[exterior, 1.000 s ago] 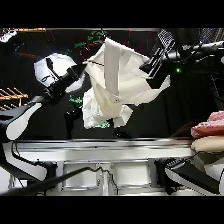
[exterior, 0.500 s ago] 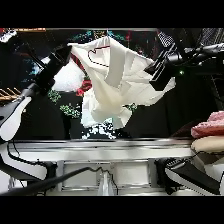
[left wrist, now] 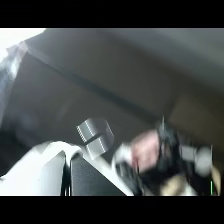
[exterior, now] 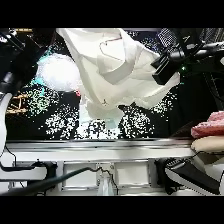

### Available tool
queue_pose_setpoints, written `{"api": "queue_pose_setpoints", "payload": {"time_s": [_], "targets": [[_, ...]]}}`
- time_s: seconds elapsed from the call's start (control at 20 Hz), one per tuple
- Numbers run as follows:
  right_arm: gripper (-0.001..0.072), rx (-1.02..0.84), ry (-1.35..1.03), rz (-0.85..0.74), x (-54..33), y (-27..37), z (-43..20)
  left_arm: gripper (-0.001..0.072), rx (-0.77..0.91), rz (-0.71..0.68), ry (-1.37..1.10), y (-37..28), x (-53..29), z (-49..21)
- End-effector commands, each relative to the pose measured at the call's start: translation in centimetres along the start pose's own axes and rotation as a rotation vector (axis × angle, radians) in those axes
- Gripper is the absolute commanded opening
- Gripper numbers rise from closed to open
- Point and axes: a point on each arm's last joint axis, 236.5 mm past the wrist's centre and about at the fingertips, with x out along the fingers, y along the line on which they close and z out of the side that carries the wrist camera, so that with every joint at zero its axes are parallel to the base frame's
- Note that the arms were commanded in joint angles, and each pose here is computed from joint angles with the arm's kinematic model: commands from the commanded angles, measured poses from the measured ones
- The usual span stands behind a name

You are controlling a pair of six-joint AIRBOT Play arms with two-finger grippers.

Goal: Fold the clothes and pants, and hang the long-sleeved shirts on hangers.

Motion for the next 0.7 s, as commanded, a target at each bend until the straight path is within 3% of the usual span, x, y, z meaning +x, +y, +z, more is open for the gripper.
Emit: {"api": "queue_pose_setpoints", "payload": {"time_s": [0.0,0.2,0.3,0.35,0.45,0.5,0.65], "targets": [[0.0024,0.091,-0.087,-0.083,-0.7,-2.0,2.0,0.0011,0.089,0.006,0.335,-2.8,0.5,-6.6],[0.0024,0.111,-0.144,-0.111,-1.8,-2.7,3.5,0.0039,0.001,-0.115,0.545,-6.4,2.0,-14.0],[0.0024,0.136,-0.152,-0.123,-2.1,-3.0,3.6,0.0451,-0.023,-0.167,0.588,-7.9,3.1,-16.4],[0.0024,0.159,-0.151,-0.146,-2.3,-3.6,3.5,0.0486,-0.032,-0.19,0.6,-8.6,3.5,-17.2],[0.0024,0.244,-0.157,-0.235,-3.1,-5.9,2.9,0.0463,-0.077,-0.218,0.631,-10.0,4.1,-18.7],[0.0024,0.32,-0.168,-0.286,-3.8,-7.6,2.4,0.0395,-0.088,-0.225,0.656,-10.4,4.1,-19.5],[0.0025,0.57,-0.213,-0.464,-7.3,-13.4,-0.7,0.0393,-0.157,-0.204,0.776,-11.0,3.5,-22.6]]}}
